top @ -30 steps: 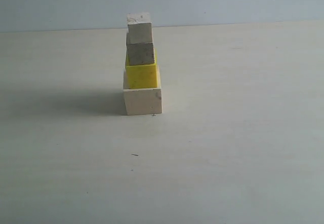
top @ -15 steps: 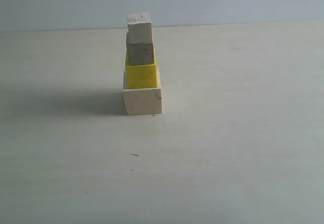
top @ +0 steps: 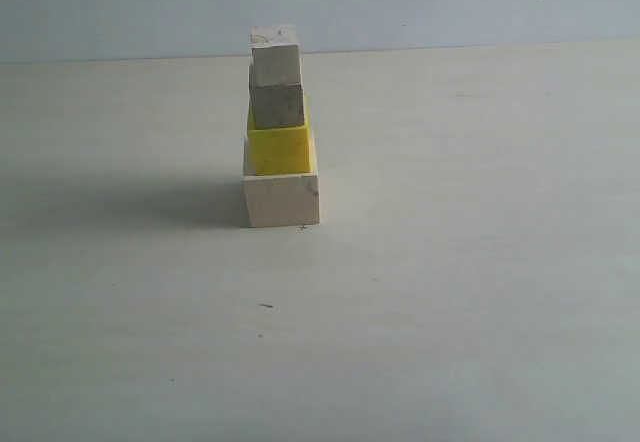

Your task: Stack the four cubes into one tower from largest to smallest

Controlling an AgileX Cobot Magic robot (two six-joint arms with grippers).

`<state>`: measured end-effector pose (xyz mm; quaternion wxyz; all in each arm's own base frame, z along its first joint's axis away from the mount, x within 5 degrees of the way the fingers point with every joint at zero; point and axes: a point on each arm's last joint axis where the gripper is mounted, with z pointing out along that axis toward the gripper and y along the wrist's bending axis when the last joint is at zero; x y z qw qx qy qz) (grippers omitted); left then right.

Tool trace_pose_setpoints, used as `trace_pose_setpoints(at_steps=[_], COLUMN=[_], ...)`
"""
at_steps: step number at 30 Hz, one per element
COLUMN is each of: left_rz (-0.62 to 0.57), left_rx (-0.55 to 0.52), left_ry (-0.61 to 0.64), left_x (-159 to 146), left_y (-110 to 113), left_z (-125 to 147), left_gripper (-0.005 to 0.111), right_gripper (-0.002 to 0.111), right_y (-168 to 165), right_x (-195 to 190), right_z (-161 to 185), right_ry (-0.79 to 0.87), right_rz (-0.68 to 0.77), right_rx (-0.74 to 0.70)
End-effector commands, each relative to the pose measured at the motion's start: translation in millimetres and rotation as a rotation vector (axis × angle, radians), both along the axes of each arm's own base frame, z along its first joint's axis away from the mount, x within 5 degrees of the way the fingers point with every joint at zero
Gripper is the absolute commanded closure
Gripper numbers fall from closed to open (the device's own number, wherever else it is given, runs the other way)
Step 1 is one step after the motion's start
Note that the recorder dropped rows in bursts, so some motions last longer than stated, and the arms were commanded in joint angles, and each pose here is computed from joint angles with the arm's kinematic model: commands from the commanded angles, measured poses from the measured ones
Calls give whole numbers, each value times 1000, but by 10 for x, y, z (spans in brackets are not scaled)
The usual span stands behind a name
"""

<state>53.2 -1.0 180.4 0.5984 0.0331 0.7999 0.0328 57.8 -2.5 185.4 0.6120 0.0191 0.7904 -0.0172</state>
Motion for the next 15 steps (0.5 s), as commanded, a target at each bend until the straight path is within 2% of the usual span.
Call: trace_pose_setpoints(at_steps=[1,15], left_rz=[-5,-5], left_rx=[-6,-5], left_ry=[-5,-5], left_x=[-3,-3], left_y=[-4,-4], left_z=[-3,-3], left_gripper=[107,107], right_gripper=[108,108], right_y=[0,0], right_x=[-4,-4], right_z=[-12,-10], right_ry=[-3,-5], right_rz=[3,2], right_rx=[-7,-3])
